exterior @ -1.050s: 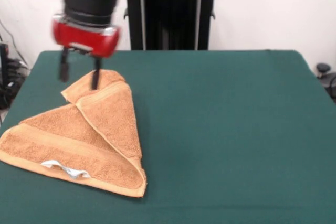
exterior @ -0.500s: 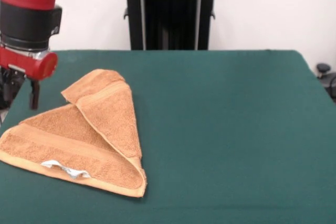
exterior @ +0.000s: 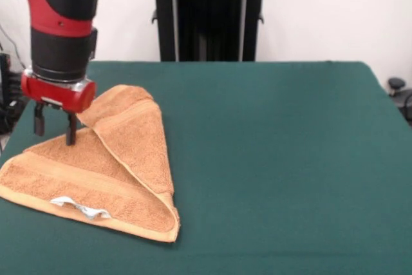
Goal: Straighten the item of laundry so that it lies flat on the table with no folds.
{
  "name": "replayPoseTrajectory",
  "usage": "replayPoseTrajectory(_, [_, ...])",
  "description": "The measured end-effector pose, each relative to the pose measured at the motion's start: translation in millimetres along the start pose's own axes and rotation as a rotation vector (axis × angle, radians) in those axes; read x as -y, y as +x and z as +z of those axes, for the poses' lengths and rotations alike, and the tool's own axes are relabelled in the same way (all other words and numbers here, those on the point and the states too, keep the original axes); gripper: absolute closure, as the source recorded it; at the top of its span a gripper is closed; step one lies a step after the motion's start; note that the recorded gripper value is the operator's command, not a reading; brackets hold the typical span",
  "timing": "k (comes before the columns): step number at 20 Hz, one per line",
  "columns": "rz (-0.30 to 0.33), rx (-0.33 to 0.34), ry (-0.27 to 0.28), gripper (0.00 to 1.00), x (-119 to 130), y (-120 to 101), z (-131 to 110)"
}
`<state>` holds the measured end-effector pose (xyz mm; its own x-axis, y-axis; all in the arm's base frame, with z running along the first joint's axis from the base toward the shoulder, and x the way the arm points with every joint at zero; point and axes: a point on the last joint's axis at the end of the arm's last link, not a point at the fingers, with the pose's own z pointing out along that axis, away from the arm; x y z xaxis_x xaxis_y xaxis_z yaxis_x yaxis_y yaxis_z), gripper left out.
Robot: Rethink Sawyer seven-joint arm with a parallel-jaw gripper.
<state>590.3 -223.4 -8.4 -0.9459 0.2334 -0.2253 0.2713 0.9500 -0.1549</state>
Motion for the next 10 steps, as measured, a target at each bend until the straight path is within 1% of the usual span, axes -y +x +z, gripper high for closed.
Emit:
replayPoseTrajectory(2, [-0.005, -0.006, -0.003, 0.00, -4, 3, 0])
replayPoseTrajectory(6, [-0.018, -0.029, -0.015, 0.00, -17, 16, -1])
replayPoseTrajectory(10, [-0.018, -0.041, -0.019, 0.00, -19, 24, -8])
